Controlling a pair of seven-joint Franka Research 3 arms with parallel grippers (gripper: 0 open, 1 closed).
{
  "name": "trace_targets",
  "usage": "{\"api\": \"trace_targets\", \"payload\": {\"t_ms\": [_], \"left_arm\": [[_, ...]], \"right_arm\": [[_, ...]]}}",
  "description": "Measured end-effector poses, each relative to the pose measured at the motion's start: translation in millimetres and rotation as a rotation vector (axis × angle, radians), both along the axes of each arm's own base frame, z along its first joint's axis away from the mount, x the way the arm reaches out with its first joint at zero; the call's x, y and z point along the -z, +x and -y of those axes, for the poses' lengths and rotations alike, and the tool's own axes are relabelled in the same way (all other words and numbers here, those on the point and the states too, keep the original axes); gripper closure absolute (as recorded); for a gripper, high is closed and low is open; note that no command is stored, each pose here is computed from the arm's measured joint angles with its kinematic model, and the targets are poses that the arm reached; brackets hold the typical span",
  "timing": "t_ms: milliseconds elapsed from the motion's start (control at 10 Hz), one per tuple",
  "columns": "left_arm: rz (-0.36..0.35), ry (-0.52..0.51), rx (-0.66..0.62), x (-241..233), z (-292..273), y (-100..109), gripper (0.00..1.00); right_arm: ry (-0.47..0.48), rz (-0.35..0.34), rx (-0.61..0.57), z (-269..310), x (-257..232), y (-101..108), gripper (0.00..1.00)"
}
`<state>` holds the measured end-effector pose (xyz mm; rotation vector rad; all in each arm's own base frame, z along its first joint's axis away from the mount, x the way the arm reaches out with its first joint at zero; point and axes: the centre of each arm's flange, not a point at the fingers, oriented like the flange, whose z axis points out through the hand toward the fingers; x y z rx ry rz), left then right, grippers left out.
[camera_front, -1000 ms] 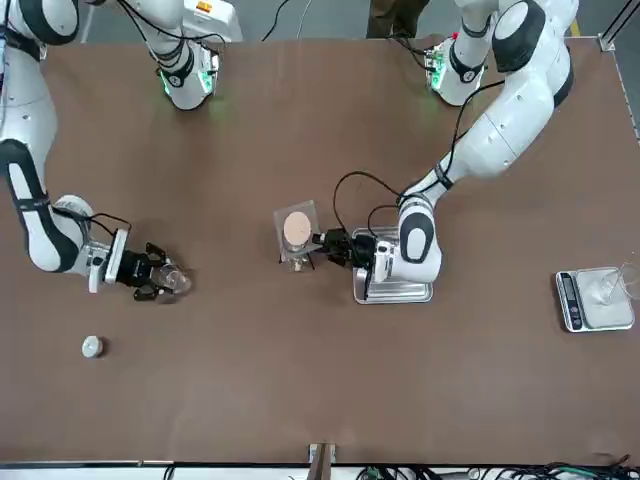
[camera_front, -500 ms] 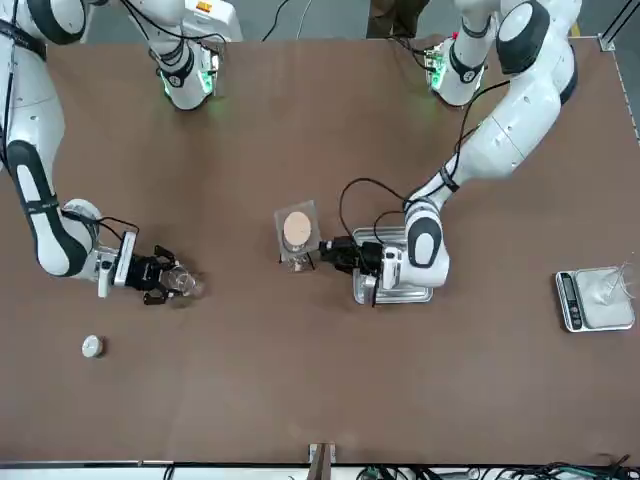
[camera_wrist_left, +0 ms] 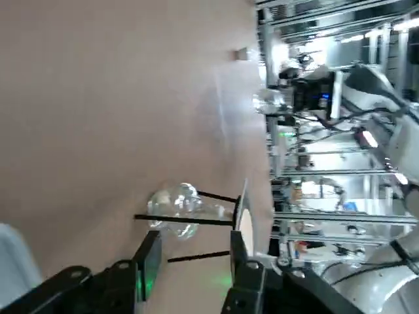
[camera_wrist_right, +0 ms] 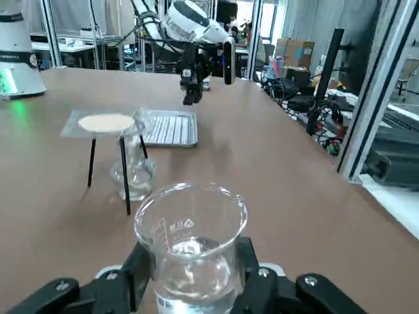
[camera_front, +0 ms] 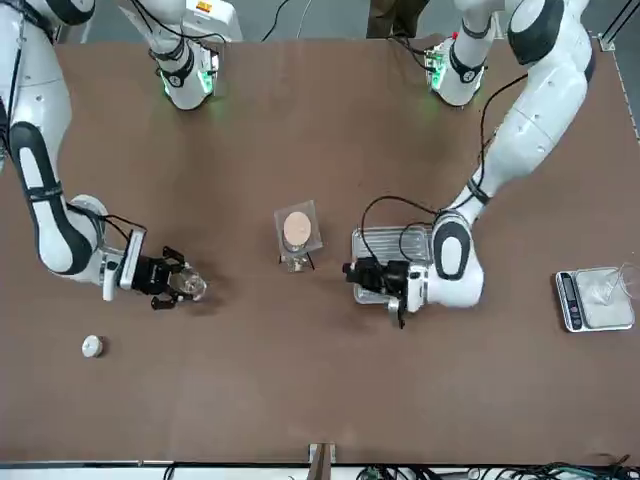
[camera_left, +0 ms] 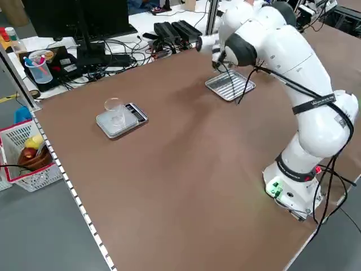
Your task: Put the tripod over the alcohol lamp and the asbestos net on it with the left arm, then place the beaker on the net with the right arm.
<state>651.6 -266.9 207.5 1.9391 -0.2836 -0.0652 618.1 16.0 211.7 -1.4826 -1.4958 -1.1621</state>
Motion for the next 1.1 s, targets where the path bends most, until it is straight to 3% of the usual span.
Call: {"api": "trace_targets", "payload": {"t_ms": [200, 500, 700, 900, 1000, 1100], "left_arm": [[-0.008, 0.158, 0.035, -32.4, -65.4, 17.7, 0.47], [-0.039, 0.566, 0.082, -81.2, -125.8, 19.1, 0.43], [-0.024, 0.745, 0.089, -125.8, -160.9, 15.1, 0.31], [0.002, 0.851, 0.023, -172.9, -218.2, 13.9, 0.22], [0.020, 0.903, -0.012, -189.9, -246.1, 13.1, 0.07], [0.033, 0.952, -0.037, -201.9, -263.7, 11.9, 0.01]], "right_arm": [[-0.005, -0.003, 0.012, -40.3, -18.7, -0.4, 0.42], [-0.010, -0.020, 0.040, -97.7, -33.6, -12.4, 0.42], [-0.007, -0.035, 0.064, -132.3, -41.5, -24.3, 0.42], [-0.015, -0.060, 0.086, -161.3, -44.0, -35.4, 0.42], [-0.021, -0.072, 0.093, -174.2, -45.5, -42.0, 0.42], [-0.030, -0.086, 0.098, -186.5, -47.4, -48.6, 0.42]]}}
